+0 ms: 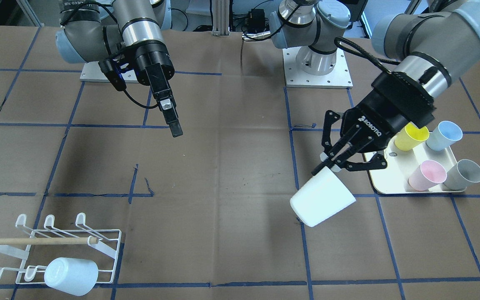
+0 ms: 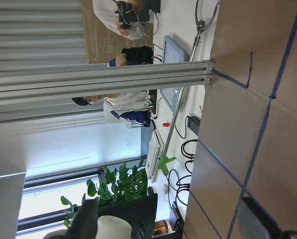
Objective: Transfer IKEA cup to right arm and place on rack
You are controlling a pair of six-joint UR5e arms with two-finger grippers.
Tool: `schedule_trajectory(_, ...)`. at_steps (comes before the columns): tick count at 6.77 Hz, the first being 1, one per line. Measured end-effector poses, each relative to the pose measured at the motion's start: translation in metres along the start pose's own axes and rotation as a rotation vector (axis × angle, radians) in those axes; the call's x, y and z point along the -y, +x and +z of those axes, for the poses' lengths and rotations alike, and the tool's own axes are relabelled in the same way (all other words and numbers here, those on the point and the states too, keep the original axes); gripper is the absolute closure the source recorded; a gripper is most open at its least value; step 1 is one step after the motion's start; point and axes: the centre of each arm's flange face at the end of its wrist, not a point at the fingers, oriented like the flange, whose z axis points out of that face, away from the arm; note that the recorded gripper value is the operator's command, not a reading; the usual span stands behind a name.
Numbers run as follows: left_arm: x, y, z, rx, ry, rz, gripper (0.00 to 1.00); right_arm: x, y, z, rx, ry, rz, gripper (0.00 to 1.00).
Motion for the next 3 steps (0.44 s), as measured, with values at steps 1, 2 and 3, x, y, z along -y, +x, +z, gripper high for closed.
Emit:
schedule_trajectory(1, -0.014, 0.016, 0.013, -0.049, 0.068, 0.053, 1.0, -0.002, 0.002, -0.01, -0.027, 0.001, 0.004, 0.0)
schedule_trajectory(2, -0.035, 0.032, 0.022, -0.086, 0.118, 0.092, 1.0, -0.003, 0.001, -0.015, -0.041, 0.001, 0.007, 0.0)
schedule_trajectory(3, -0.061, 0.047, 0.029, -0.105, 0.154, 0.124, 1.0, -0.003, 0.001, -0.016, -0.051, -0.001, 0.01, 0.0)
